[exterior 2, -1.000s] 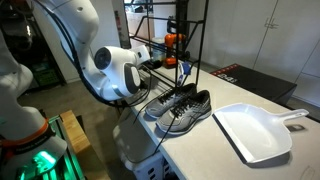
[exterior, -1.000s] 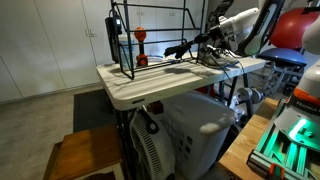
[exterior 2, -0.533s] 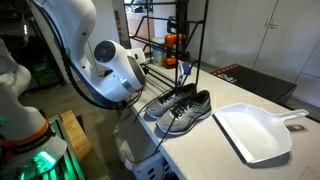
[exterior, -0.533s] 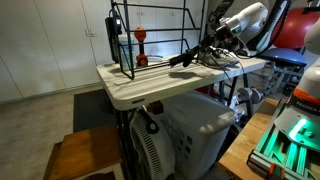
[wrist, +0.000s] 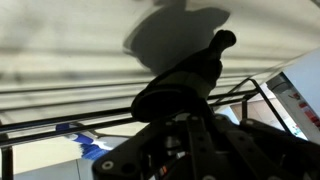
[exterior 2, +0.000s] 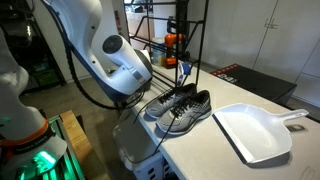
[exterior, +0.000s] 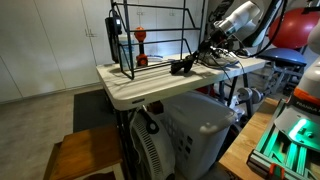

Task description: Move the glove closer to the pair of shoes

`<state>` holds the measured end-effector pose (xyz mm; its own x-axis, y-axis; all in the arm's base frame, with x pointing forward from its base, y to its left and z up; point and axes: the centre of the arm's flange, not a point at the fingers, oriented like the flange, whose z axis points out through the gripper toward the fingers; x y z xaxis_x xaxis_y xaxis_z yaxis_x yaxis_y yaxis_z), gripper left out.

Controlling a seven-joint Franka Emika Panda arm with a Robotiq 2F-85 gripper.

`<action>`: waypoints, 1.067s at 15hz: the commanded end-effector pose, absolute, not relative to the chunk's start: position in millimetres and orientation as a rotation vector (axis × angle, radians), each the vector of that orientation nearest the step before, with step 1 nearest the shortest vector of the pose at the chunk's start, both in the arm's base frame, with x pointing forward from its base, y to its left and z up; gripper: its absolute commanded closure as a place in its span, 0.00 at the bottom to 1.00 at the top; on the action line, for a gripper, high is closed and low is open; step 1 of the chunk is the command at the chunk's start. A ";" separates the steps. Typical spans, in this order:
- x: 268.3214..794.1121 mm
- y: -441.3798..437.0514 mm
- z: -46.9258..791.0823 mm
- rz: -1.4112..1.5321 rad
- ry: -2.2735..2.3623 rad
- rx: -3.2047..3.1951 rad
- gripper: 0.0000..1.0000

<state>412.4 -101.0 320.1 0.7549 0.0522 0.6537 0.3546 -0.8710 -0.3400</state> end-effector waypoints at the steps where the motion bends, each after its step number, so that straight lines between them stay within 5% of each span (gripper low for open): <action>1: 428.5 -103.5 318.1 -0.828 -0.301 -2.584 0.70; 11: 409.4 -4.8 387.6 -0.717 -0.275 -2.788 0.01; 16: 419.7 4.6 372.3 -0.904 -0.311 -2.810 0.00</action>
